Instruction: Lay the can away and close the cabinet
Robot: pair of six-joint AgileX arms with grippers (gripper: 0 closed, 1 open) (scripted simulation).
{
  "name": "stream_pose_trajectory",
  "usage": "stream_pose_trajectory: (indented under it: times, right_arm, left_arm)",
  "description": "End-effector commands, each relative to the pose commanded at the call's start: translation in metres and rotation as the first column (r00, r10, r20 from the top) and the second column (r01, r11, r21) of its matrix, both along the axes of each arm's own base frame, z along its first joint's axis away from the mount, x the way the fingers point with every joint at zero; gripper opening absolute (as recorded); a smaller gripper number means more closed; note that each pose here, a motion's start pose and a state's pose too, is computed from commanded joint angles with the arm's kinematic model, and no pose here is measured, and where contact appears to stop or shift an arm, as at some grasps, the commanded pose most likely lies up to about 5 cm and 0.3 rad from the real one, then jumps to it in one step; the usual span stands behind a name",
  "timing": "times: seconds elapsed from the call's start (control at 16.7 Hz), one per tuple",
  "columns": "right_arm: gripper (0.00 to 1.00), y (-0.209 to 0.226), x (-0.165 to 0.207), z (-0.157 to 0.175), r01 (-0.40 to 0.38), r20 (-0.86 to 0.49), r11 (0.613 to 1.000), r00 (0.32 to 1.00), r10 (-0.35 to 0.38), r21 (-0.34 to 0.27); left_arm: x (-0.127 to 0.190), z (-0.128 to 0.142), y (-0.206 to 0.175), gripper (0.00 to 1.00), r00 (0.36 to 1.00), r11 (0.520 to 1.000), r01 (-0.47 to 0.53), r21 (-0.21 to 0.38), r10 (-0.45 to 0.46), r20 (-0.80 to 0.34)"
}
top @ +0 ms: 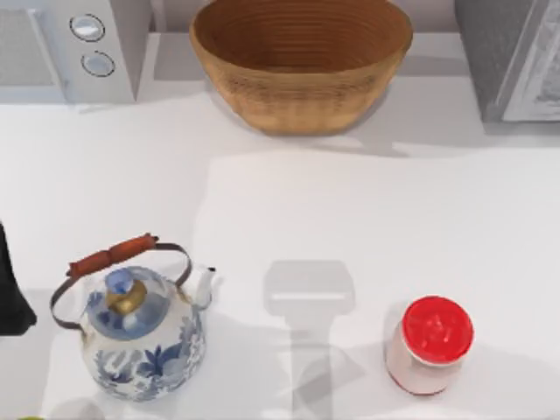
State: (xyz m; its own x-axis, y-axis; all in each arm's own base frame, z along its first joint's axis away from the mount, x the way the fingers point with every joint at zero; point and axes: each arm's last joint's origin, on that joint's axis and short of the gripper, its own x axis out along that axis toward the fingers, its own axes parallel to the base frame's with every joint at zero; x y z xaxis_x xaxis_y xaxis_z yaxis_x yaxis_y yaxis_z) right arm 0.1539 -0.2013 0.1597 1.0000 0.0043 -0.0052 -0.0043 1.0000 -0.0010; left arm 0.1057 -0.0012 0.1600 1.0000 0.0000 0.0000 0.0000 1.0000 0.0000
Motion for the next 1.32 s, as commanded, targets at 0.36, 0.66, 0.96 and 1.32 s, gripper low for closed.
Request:
stream_pose_trajectory:
  times: [0.36,0.66,0.96,1.32]
  right_arm:
    - [1.00,-0.003,0.004,0.004,-0.007,-0.002,1.000,1.000,0.007,0.003]
    - [1.00,-0.036,0.024,0.046,-0.033,0.000,0.999,0.999,0.033,-0.006]
    - [1.00,-0.068,0.041,0.132,-0.043,-0.013,0.999,0.999,0.043,0.009]
    - [1.00,-0.051,0.034,0.257,-0.042,-0.027,0.998,0.999,0.043,0.041]
  left_arm:
    - [0.000,0.000,0.000,1.00,1.000,1.000,0.000,0.000,0.000,0.000]
    - [0.000,0.000,0.000,1.00,1.000,1.000,0.000,0.000,0.000,0.000]
    - [0.000,0.000,0.000,1.00,1.000,1.000,0.000,0.000,0.000,0.000]
    - [0.000,0.000,0.000,1.00,1.000,1.000,0.000,0.000,0.000,0.000]
